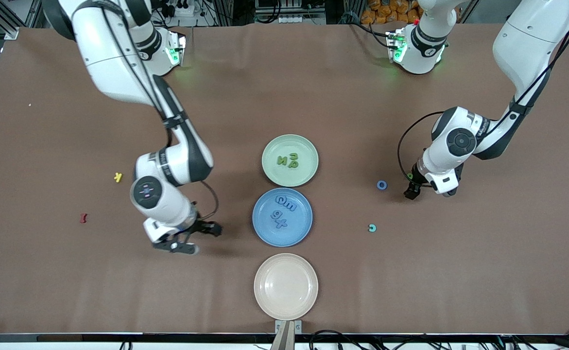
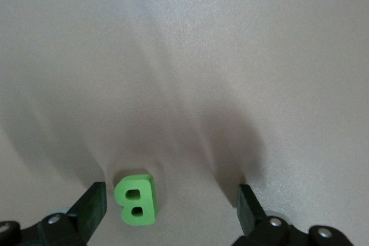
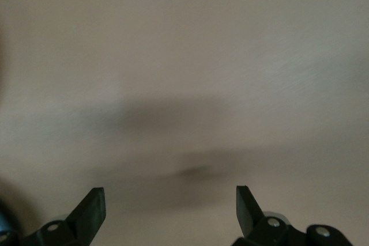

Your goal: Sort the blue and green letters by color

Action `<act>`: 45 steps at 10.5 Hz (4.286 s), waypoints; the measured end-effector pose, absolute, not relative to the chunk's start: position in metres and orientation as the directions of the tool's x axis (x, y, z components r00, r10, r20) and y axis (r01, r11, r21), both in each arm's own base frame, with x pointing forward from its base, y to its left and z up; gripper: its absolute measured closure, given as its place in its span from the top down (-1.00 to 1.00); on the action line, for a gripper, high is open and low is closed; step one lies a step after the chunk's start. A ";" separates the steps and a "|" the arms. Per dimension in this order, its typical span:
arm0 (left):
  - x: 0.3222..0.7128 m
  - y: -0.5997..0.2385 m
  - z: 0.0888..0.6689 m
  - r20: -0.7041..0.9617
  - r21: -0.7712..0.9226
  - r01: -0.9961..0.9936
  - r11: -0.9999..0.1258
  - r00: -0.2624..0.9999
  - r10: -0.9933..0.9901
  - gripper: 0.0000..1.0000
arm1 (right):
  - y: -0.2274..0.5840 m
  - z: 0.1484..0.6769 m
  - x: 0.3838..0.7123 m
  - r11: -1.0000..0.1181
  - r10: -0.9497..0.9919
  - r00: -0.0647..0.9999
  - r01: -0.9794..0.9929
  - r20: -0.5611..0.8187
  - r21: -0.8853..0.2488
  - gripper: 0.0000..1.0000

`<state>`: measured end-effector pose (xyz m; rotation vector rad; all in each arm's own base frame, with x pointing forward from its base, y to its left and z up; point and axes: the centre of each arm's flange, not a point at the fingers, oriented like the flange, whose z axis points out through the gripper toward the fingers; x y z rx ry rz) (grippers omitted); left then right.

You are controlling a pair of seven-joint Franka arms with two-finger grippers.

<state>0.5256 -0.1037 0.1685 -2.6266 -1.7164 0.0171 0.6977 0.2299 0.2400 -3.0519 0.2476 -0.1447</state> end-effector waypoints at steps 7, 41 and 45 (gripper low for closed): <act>0.529 -0.109 0.176 0.003 0.012 0.911 -0.412 0.412 0.911 0.05 | 0.011 0.277 0.737 -1.000 0.004 0.989 0.008 0.147 -0.025 1.00; 0.558 -0.250 0.283 0.101 -0.021 0.496 -0.868 0.865 0.492 1.00 | -0.058 0.652 0.579 -0.997 -0.076 0.994 -0.077 0.075 0.007 1.00; 0.569 -0.217 0.281 0.026 -0.028 0.348 -0.937 0.937 0.347 1.00 | -0.040 0.643 0.594 -0.998 -0.057 0.992 -0.059 0.109 0.010 1.00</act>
